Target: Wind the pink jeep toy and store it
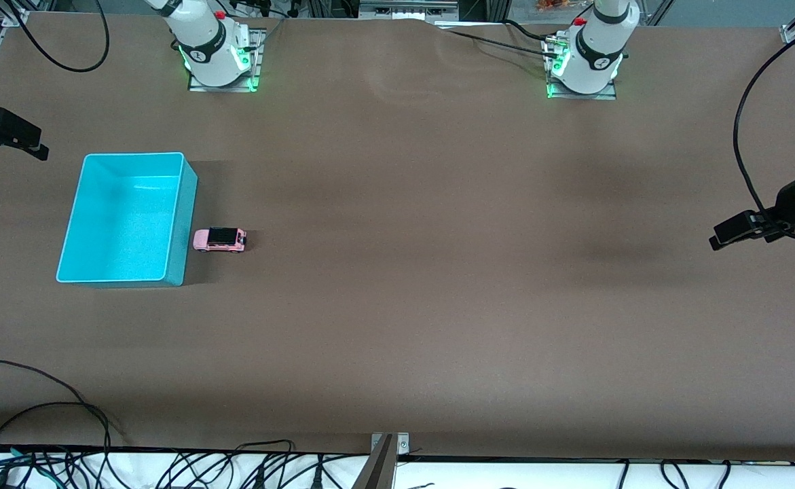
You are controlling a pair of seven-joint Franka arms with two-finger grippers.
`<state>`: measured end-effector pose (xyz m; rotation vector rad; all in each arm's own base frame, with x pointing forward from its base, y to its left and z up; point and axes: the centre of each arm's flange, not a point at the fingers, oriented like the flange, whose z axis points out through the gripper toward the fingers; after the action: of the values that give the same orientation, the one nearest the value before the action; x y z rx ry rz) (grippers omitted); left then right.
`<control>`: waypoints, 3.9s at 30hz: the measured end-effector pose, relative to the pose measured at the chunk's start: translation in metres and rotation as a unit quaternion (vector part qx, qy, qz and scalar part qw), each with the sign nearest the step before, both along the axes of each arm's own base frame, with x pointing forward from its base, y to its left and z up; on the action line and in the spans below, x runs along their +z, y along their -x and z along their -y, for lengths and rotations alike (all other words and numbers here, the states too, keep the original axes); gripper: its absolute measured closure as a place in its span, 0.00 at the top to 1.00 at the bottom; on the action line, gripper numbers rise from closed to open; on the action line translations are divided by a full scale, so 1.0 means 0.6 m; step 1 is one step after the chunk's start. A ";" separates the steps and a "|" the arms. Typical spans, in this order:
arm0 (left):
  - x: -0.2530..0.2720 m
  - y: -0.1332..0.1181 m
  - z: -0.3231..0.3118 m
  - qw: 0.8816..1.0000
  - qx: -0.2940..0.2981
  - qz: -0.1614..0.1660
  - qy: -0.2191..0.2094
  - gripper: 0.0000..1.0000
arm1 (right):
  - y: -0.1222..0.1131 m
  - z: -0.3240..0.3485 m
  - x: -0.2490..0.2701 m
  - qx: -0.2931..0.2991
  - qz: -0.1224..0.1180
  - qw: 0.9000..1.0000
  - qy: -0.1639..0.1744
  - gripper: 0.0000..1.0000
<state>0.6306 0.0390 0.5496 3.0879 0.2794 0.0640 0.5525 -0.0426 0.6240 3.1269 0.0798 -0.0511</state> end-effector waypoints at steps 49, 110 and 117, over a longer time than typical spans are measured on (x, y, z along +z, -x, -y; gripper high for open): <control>-0.002 0.001 -0.003 1.000 0.001 -0.002 0.000 1.00 | 0.001 0.000 -0.001 0.000 -0.002 1.000 0.000 1.00; 0.006 0.007 -0.060 1.000 0.030 0.003 0.006 1.00 | 0.016 -0.030 -0.200 0.012 -0.027 0.999 -0.019 1.00; 0.006 0.008 -0.071 0.999 0.036 0.004 0.011 1.00 | 0.016 -0.031 -0.205 0.009 -0.022 0.999 -0.026 1.00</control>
<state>0.6256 0.0818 0.5531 3.0543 0.3896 0.0747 0.5432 -0.0239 0.5010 3.1765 0.1112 -0.1208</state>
